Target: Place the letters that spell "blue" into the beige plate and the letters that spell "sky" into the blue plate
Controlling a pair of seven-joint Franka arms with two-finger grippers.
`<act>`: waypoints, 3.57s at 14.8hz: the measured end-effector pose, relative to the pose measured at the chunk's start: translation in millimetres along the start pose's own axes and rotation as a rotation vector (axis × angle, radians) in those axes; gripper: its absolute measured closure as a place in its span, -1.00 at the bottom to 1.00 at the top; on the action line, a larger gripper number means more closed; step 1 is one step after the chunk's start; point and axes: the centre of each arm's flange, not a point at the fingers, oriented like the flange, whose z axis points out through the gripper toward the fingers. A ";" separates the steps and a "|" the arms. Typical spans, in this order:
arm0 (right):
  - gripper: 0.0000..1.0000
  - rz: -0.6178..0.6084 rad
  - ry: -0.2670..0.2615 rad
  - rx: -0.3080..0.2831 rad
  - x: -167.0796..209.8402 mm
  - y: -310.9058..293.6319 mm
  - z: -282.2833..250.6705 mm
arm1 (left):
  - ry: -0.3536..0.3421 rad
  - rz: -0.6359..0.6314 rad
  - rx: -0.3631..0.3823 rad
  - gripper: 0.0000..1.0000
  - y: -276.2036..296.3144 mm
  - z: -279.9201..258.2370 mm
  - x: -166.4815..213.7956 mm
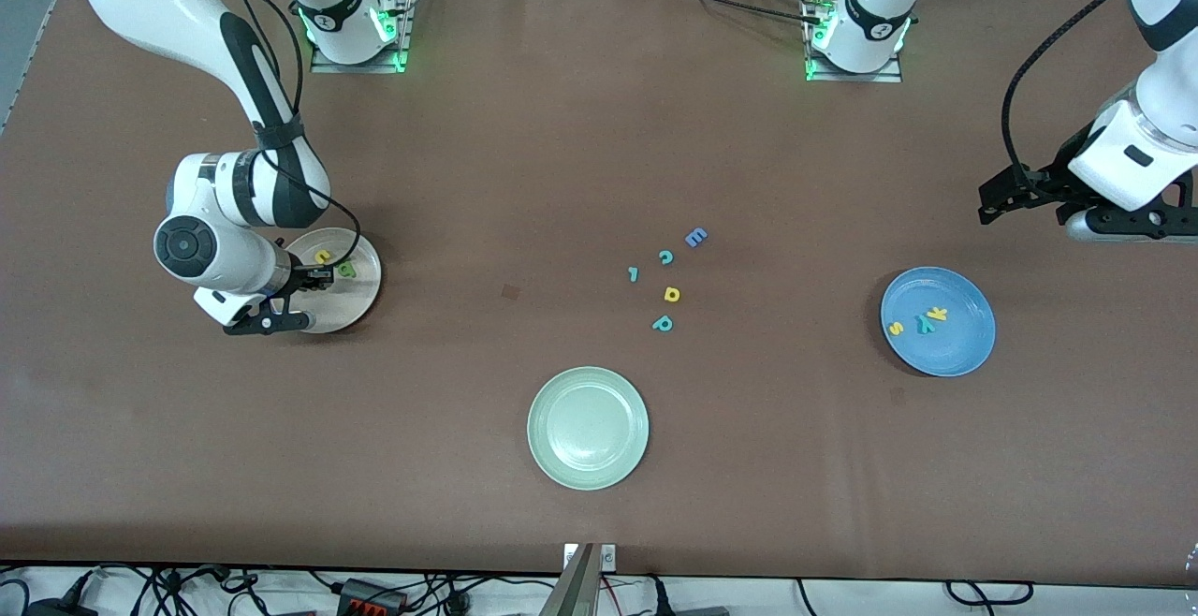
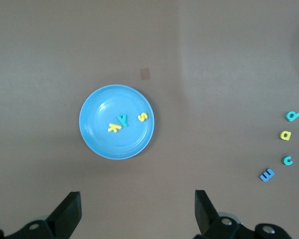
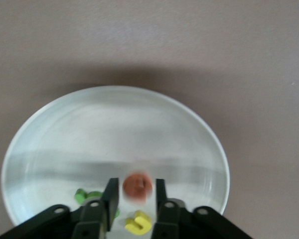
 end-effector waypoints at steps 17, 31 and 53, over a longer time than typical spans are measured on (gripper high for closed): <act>-1.00 0.116 0.124 0.024 16.5 44.0 -286.7 | -0.028 0.031 0.003 -1.00 15.7 -11.0 -3.4; -1.00 0.158 0.114 0.051 -51.6 111.5 -378.0 | -0.029 0.030 0.004 -1.00 14.9 -10.3 -2.9; -1.00 0.145 0.119 0.056 -131.9 100.2 -350.2 | 0.014 0.027 -0.001 -1.00 13.7 -26.5 14.6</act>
